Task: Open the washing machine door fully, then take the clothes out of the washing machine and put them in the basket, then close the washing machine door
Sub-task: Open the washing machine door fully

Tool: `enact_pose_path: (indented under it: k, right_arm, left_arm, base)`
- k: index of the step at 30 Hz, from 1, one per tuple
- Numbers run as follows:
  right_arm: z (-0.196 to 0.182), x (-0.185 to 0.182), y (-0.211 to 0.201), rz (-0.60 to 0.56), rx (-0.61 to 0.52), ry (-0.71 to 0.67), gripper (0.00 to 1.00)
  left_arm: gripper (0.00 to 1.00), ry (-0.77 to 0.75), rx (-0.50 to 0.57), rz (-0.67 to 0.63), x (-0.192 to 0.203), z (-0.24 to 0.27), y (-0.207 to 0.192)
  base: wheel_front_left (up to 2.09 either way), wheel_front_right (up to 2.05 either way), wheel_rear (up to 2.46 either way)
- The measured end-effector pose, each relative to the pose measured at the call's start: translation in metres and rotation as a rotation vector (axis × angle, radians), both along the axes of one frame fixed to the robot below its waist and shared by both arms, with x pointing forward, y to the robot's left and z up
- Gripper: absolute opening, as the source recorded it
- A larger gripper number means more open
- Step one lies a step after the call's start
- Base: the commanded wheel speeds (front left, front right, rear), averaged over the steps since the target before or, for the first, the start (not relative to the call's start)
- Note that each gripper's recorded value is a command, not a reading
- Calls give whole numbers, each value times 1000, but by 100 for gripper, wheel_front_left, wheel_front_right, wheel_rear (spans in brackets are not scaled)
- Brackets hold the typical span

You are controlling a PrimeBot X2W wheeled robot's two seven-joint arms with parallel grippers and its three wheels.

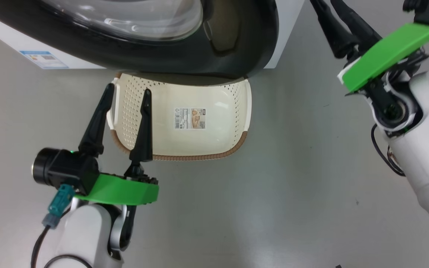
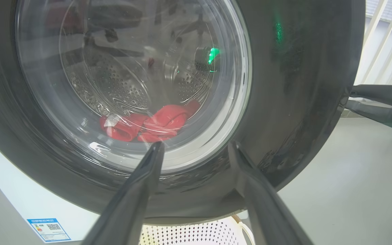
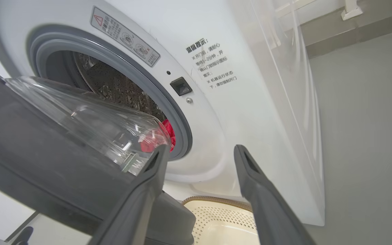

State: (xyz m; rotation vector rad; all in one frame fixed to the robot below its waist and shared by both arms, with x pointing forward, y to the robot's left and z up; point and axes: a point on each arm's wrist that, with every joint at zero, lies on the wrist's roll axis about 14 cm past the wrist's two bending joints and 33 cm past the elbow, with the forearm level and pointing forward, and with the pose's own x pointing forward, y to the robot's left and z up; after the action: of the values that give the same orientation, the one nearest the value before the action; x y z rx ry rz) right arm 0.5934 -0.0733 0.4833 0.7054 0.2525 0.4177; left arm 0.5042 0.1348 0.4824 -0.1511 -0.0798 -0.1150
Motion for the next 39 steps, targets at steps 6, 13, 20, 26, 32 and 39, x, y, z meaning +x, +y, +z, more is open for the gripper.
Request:
enact_pose_path:
  k: [6, 13, 20, 26, 32, 39]
  right_arm:
    - [-4, -7, -20, -68, -176, -150, 100]
    - [-6, -11, -31, -82, -314, -226, 100]
    - [8, -21, -48, -170, -362, -310, 100]
    - [5, -43, -51, -211, -392, -336, 100]
    - [4, -56, -46, -216, -410, -353, 100]
    - [-3, -68, -47, -231, -420, -342, 100]
  left_arm:
    - [100, -6, -10, -1, 0, 3, -1]
    - [100, -1, -13, 3, -2, 2, -1]
    - [100, -7, -15, 13, -3, 5, 2]
    - [100, -5, -16, 19, -6, 4, 4]
    - [100, -10, -11, 19, -6, 5, 5]
    - [100, -15, -13, 24, -5, 7, 7]
  base:
    - [0, 0, 0]
    - [0, 0, 0]
    - [0, 0, 0]
    - [0, 0, 0]
    - [0, 0, 0]
    - [0, 0, 0]
